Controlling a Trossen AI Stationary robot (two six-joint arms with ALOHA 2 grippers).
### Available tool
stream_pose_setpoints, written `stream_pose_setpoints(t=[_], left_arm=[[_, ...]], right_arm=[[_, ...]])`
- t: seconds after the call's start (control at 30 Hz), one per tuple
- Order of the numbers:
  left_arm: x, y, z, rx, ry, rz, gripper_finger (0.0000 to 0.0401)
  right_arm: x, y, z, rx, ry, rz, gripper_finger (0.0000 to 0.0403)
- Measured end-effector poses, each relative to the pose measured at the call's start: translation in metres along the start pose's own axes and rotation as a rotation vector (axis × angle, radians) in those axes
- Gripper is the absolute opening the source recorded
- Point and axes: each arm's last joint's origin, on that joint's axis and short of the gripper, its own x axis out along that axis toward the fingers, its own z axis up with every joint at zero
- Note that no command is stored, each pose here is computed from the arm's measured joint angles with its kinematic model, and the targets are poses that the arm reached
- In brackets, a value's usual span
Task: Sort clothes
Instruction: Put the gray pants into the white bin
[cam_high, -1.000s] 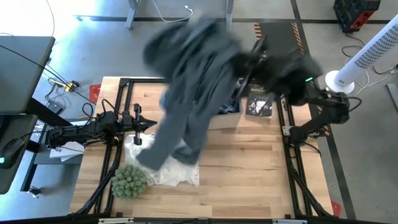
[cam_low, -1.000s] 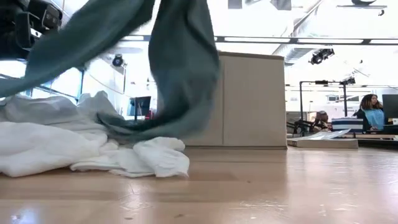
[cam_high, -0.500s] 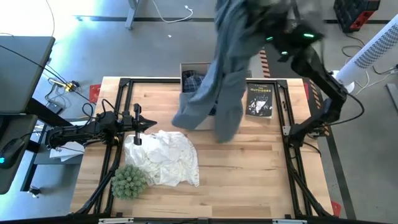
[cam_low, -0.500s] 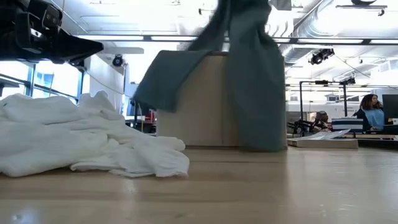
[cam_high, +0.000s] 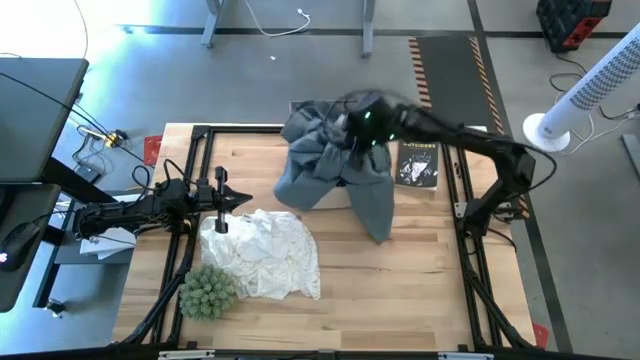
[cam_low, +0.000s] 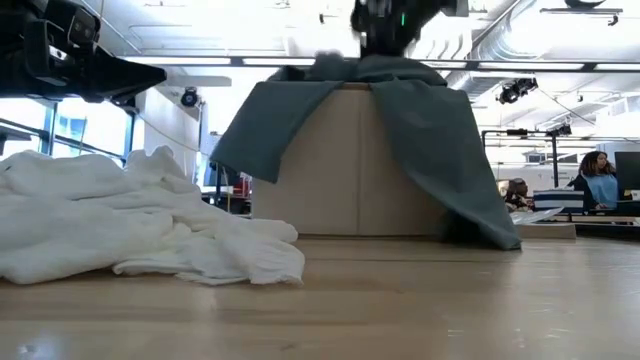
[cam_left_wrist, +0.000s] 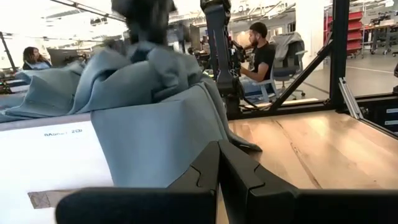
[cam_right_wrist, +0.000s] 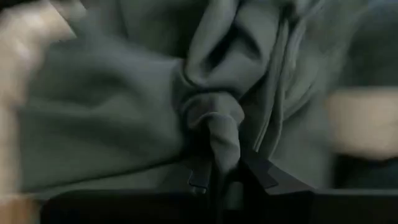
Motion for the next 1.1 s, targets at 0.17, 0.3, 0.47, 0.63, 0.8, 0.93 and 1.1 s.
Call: stream_pose_setpoints(t=[0.17,0.3,0.47,0.63,0.8,0.93,1.1], left_arm=[[0.0,0.0,0.0,0.0,0.0,0.0,0.0001],[0.0,0.0,0.0,0.0,0.0,0.0,0.0001],[0.0,0.0,0.0,0.0,0.0,0.0,0.0001],[0.0,0.0,0.0,0.0,0.0,0.0,0.0001],[0.0,0.0,0.0,0.0,0.0,0.0,0.0001],[0.0,0.0,0.0,0.0,0.0,0.0,0.0001],[0.0,0.0,0.0,0.0,0.0,0.0,0.0001]], right_arm=[[0.072,-0.002,-0.056,0.043,0.069,0.016,0.0029],[0.102,-0.004,-0.074,0.061,0.099,-0.008,0.0042],[0.091,-0.005,-0.054,-0.001,0.168,-0.107,0.0076],[0.042,-0.006,-0.001,-0.009,0.206,-0.155,0.0126],[-0.023,0.001,0.039,0.048,0.193,-0.204,0.0156],[-0.062,0.015,0.043,0.08,0.258,-0.218,0.016],[-0.092,0.057,0.015,0.002,0.44,-0.128,0.016]])
